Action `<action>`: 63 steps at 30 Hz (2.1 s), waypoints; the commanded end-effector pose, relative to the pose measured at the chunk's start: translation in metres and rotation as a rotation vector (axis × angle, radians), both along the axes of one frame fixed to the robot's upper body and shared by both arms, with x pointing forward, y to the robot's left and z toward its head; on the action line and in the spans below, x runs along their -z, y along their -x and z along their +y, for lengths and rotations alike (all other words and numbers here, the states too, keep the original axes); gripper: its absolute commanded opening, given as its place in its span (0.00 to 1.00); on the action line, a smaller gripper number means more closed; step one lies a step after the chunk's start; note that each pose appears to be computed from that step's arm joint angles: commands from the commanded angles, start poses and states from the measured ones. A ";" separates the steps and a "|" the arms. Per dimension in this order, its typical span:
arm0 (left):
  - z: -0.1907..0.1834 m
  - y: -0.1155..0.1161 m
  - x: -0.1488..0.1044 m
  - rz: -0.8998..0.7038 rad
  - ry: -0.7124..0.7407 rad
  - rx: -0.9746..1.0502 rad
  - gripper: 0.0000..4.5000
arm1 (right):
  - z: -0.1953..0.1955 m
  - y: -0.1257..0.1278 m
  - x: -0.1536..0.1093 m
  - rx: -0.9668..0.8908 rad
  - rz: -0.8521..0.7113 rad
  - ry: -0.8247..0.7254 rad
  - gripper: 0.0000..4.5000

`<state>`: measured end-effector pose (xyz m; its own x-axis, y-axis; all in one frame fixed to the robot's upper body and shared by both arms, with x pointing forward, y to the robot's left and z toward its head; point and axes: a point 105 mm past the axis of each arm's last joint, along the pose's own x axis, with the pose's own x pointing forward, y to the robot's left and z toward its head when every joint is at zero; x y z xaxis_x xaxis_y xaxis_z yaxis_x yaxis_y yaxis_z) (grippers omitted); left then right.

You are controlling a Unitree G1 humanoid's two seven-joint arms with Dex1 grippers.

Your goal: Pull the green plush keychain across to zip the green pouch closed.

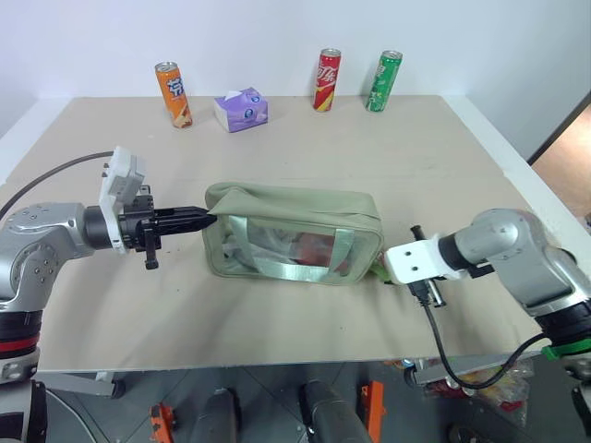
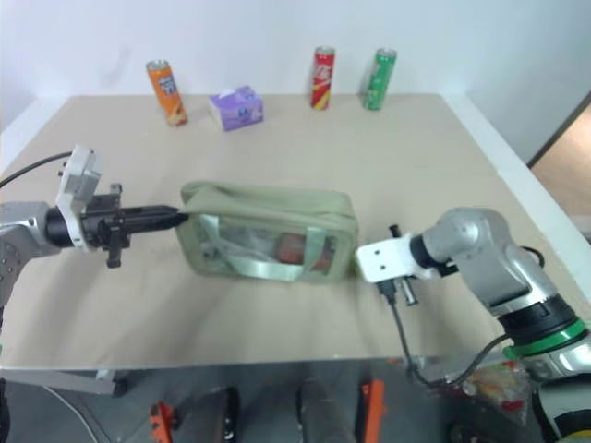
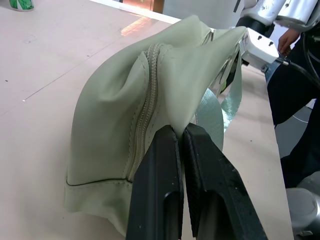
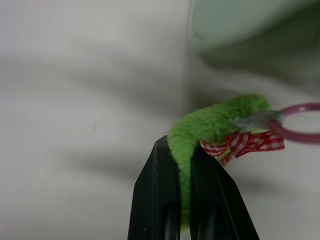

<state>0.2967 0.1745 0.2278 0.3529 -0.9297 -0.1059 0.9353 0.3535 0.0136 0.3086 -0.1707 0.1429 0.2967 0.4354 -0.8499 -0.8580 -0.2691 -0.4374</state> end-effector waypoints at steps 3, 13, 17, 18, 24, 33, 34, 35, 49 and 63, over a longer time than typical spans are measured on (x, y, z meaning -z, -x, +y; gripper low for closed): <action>0.001 0.004 -0.011 -0.044 0.011 -0.005 0.00 | -0.009 -0.014 -0.024 0.109 -0.010 -0.130 0.01; 0.001 0.003 -0.011 -0.047 0.013 -0.007 0.00 | -0.029 -0.004 -0.097 0.179 0.081 -0.435 0.16; -0.001 0.002 -0.010 -0.040 0.016 -0.002 0.00 | -0.028 0.001 -0.102 0.188 0.125 -0.498 0.44; -0.001 0.002 -0.009 -0.036 0.017 0.001 0.00 | -0.027 0.001 -0.102 0.191 0.132 -0.511 0.51; -0.002 0.001 -0.009 0.001 0.031 0.000 0.00 | -0.027 -0.001 -0.111 0.220 0.118 -0.573 0.96; 0.005 -0.003 -0.012 0.028 0.047 -0.053 0.53 | -0.039 -0.008 -0.134 0.264 0.037 -0.633 1.00; 0.006 -0.003 -0.012 0.030 0.047 -0.057 0.61 | -0.040 -0.009 -0.136 0.267 0.033 -0.636 1.00; 0.007 -0.002 -0.012 0.034 0.045 -0.060 0.68 | -0.041 -0.009 -0.136 0.270 0.030 -0.637 1.00; 0.051 0.026 -0.009 0.079 0.043 -0.199 0.99 | -0.063 0.001 -0.138 0.367 0.059 -0.705 1.00; 0.077 0.033 0.024 0.169 0.083 -0.360 0.35 | -0.068 0.013 -0.104 0.478 0.063 -0.777 1.00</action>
<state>0.2608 0.2483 0.1984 0.6171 -0.7766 -0.1269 0.7487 0.6291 -0.2091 0.2978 -0.2392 0.2319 0.5225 0.7331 -0.4354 -0.8523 0.4632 -0.2429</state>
